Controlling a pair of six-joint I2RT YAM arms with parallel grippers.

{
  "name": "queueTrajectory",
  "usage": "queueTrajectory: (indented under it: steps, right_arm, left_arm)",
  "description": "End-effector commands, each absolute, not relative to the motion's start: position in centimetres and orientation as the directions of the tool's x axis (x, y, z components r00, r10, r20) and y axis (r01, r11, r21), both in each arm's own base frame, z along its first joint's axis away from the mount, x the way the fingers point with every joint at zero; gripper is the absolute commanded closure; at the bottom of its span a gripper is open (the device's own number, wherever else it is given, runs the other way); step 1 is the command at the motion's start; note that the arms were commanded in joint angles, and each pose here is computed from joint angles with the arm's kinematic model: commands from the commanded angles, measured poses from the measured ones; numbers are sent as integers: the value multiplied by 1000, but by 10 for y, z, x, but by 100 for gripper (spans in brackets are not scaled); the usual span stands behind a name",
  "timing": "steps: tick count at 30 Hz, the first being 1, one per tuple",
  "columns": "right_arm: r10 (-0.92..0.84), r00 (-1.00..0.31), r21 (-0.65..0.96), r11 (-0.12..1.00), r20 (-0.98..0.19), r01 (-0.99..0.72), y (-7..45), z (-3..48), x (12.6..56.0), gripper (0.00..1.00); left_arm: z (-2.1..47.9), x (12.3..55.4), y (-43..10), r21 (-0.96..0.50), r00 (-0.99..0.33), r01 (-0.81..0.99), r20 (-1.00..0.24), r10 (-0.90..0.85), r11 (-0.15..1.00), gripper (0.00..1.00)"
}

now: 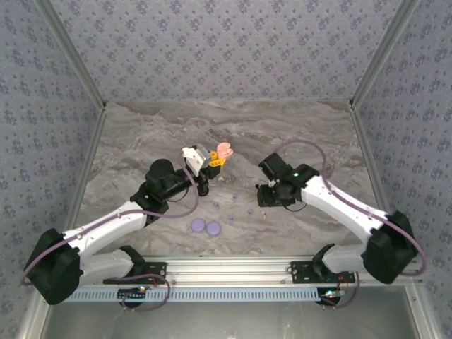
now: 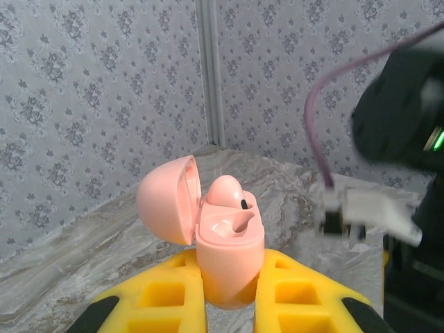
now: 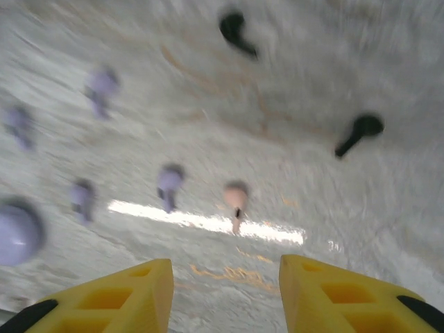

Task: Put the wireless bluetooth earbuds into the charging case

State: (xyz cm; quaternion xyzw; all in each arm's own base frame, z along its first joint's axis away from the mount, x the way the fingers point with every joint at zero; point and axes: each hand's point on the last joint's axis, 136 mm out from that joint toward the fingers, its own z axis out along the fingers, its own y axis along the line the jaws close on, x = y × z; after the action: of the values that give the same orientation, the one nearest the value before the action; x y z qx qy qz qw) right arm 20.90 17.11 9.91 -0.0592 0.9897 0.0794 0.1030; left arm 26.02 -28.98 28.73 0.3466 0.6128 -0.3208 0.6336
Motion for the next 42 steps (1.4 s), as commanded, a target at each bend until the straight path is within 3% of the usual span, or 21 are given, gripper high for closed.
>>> queueTrajectory:
  steps: [1,29,42]
  right_arm:
    - [-98,-991,109,988,-90,-108,168,75,189,54]
    - [-153,-987,-16,988,-41,-152,188,15,213,63]
    - [-152,-982,-38,988,-114,-149,186,20,228,72]
  left_arm:
    - [293,258,-287,62,70,824,-998,9,564,100]
    - [288,255,-281,57,56,817,-998,19,573,100]
    - [287,256,-281,56,52,816,-998,23,575,100]
